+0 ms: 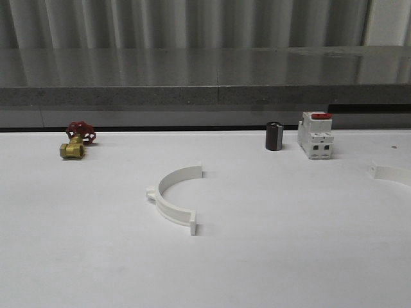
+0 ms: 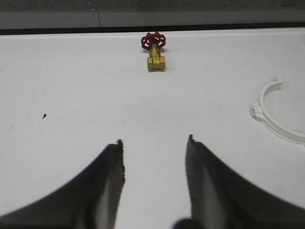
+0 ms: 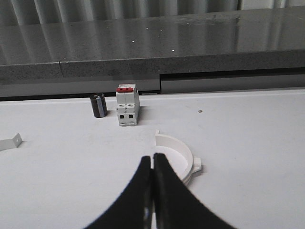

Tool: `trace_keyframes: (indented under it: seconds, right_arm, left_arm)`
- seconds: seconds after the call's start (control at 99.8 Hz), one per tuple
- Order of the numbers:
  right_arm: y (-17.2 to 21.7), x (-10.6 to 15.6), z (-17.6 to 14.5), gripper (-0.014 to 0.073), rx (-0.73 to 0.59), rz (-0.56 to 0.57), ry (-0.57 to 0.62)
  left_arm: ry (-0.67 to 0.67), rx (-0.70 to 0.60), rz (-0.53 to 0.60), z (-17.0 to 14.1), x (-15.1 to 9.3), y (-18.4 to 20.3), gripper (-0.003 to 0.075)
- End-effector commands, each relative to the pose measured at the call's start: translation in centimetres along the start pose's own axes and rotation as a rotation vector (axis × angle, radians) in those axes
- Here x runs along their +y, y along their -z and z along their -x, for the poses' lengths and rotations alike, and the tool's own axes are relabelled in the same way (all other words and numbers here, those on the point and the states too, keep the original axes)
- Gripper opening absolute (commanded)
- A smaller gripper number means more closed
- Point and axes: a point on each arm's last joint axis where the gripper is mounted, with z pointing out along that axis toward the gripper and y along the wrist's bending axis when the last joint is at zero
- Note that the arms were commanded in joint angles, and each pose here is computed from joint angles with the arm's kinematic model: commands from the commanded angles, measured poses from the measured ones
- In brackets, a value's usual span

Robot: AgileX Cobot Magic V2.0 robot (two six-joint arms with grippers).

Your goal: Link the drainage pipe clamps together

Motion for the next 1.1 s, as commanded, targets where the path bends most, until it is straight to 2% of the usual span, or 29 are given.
trace_keyframes:
  seconds: [0.0,0.06,0.16,0.23,0.521,0.631,0.761,0.851,1.052,1.092]
  right_arm:
    - [0.5,0.2,2.4,-0.0118,-0.148,0.009,0.022]
    - [0.6,0.3,3.1,-0.0118,-0.156,0.011,0.01]
    - [0.6,0.6,5.1,-0.0118,-0.158,0.018,-0.034]
    - [0.3,0.8,6.8,-0.0118,-0.101,0.019,-0.041]
    - [-2.5,2.1,13.6,-0.0118,0.46,0.01,-0.033]
    - [-4.7,2.3,15.2,-0.0118,0.543,0.004,-0.031]
    - [-6.9,2.2,15.0,-0.0099,0.598,-0.005,-0.034]
    - [-8.0,2.1,14.5,0.0012,0.645,-0.01,-0.037]
    - [-9.7,2.0,13.5,0.0459,0.705,-0.019,-0.042]
    - [-9.9,2.0,13.5,0.0507,0.703,-0.019,-0.042]
  left_arm:
    - [0.006,-0.091,-0.021,1.0,-0.2,0.4,0.009]
    - [0.006,-0.096,-0.022,1.1,-0.2,0.5,-0.0022]
    - [0.006,-0.098,-0.023,1.1,-0.2,0.5,-0.002]
    - [0.006,-0.096,-0.022,1.1,-0.2,0.5,-0.002]
    - [0.006,-0.092,-0.021,1.0,-0.2,0.5,-0.002]
    - [0.006,-0.092,-0.021,1.0,-0.2,0.5,-0.002]
    - [0.006,-0.092,-0.021,1.0,-0.2,0.5,-0.002]
    - [0.006,-0.092,-0.021,1.0,-0.2,0.5,-0.002]
    - [0.006,-0.092,-0.021,1.0,-0.2,0.5,-0.002]
    - [0.006,-0.092,-0.021,1.0,-0.2,0.5,-0.002]
